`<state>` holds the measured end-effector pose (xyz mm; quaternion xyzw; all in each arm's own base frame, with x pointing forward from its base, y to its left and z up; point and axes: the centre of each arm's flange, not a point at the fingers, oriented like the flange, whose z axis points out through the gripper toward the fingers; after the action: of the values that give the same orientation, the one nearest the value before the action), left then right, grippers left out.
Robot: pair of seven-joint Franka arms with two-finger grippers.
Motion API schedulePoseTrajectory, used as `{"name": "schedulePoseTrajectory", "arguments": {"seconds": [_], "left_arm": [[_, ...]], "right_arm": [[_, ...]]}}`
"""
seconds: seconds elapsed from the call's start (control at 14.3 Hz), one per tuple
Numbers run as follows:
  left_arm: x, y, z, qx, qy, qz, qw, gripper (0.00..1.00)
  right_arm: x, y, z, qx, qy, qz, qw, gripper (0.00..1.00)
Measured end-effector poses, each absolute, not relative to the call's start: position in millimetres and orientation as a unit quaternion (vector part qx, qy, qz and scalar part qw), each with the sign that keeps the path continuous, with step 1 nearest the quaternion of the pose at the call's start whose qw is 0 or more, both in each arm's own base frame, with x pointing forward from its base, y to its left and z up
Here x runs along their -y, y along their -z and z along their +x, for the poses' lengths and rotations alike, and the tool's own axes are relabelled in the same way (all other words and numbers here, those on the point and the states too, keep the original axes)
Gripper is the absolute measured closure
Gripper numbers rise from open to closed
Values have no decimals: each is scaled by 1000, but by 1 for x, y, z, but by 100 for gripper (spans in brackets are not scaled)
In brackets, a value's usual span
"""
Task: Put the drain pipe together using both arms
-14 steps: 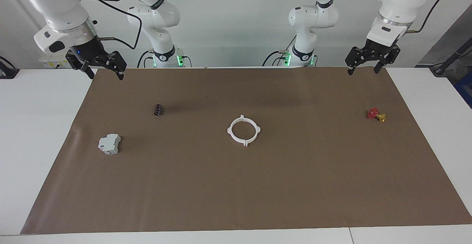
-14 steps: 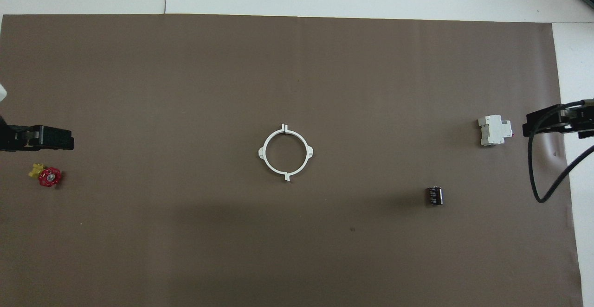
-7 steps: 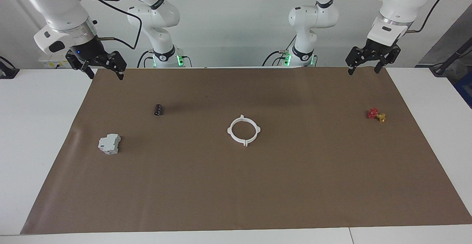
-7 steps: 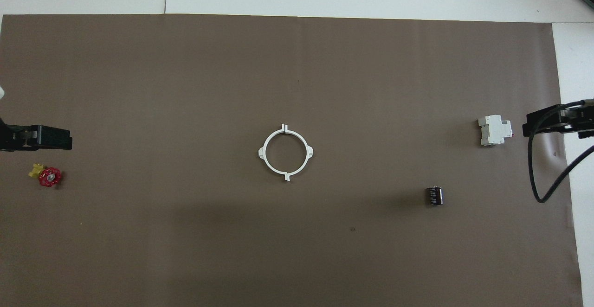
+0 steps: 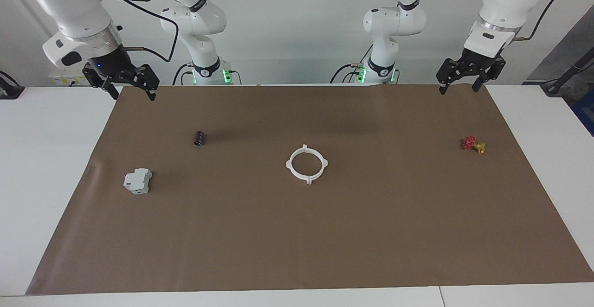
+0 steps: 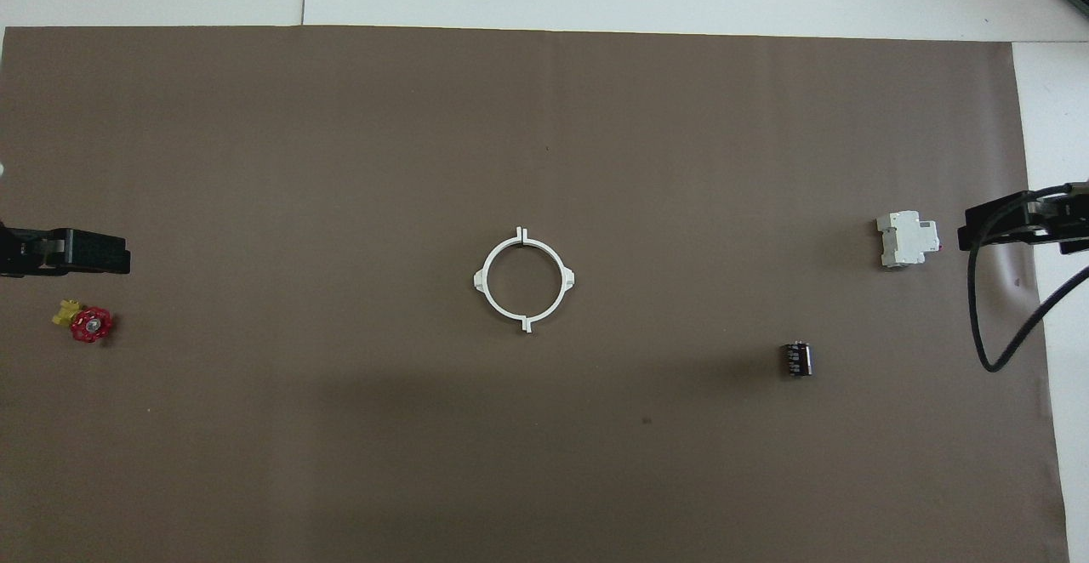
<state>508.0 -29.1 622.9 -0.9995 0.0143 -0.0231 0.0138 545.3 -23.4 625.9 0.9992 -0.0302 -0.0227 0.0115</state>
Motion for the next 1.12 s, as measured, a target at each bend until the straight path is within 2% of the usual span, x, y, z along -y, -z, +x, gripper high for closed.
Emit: {"name": "schedulePoseTrajectory", "arguments": {"seconds": [1.12], "left_arm": [[22,-630,510,-8,36,-999,12,0]], "right_arm": [[23,-626,545,30,23,999,11,0]]}}
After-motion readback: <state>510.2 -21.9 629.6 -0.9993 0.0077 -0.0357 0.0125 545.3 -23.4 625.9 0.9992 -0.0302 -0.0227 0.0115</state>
